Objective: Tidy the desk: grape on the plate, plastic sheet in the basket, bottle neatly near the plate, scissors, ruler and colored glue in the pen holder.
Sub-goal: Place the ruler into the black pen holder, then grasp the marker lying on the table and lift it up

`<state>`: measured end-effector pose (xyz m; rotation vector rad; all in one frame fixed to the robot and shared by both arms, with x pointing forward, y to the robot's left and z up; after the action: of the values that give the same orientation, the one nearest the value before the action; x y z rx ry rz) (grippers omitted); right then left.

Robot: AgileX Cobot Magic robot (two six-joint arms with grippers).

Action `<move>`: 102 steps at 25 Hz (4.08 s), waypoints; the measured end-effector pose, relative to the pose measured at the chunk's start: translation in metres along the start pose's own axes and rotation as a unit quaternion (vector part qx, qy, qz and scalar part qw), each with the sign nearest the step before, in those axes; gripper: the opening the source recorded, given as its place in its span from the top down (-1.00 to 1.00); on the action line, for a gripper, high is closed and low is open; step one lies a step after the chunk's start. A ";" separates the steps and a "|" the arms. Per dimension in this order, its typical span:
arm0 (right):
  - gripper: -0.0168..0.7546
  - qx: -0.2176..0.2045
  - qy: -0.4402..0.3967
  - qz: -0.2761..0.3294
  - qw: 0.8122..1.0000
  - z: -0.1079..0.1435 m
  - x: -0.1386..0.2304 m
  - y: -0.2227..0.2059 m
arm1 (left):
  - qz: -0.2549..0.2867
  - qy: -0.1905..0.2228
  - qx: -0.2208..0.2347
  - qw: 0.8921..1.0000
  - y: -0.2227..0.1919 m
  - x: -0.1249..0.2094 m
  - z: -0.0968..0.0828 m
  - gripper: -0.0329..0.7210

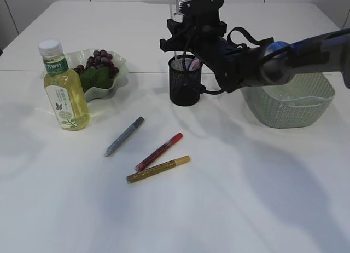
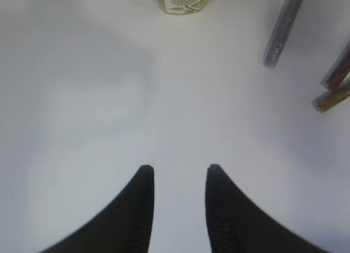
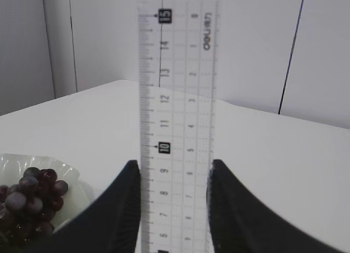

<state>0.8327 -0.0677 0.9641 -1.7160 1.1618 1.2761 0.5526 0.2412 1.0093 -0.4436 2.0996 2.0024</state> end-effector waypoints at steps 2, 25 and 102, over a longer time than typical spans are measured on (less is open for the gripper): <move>0.18 0.000 0.001 0.002 1.000 0.001 0.006 -0.001 | 0.000 0.000 0.000 1.000 0.000 0.000 0.000 0.28; 0.16 0.003 -0.002 0.002 1.000 0.005 0.023 -0.002 | -0.001 0.000 0.000 1.000 0.000 0.000 0.000 0.28; -0.13 -0.201 -0.173 0.547 0.794 0.026 -0.091 0.348 | 0.077 -0.136 0.045 0.987 -0.084 -0.043 -0.126 0.28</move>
<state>0.4890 -0.1464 1.0377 -0.8589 1.8107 2.5450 0.6292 0.1156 0.9535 0.0095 2.0951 1.9102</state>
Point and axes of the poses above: a point on each arm's last joint axis where the gripper is mounted, y pointing back along that axis away from the gripper, z along the wrist's bending axis when the last joint is at zero, x = y × z, the point moved 10 cm from there along -y, pointing out along that axis toward the gripper, and after that the axes turned 10 degrees about y, right-handed, at the moved point
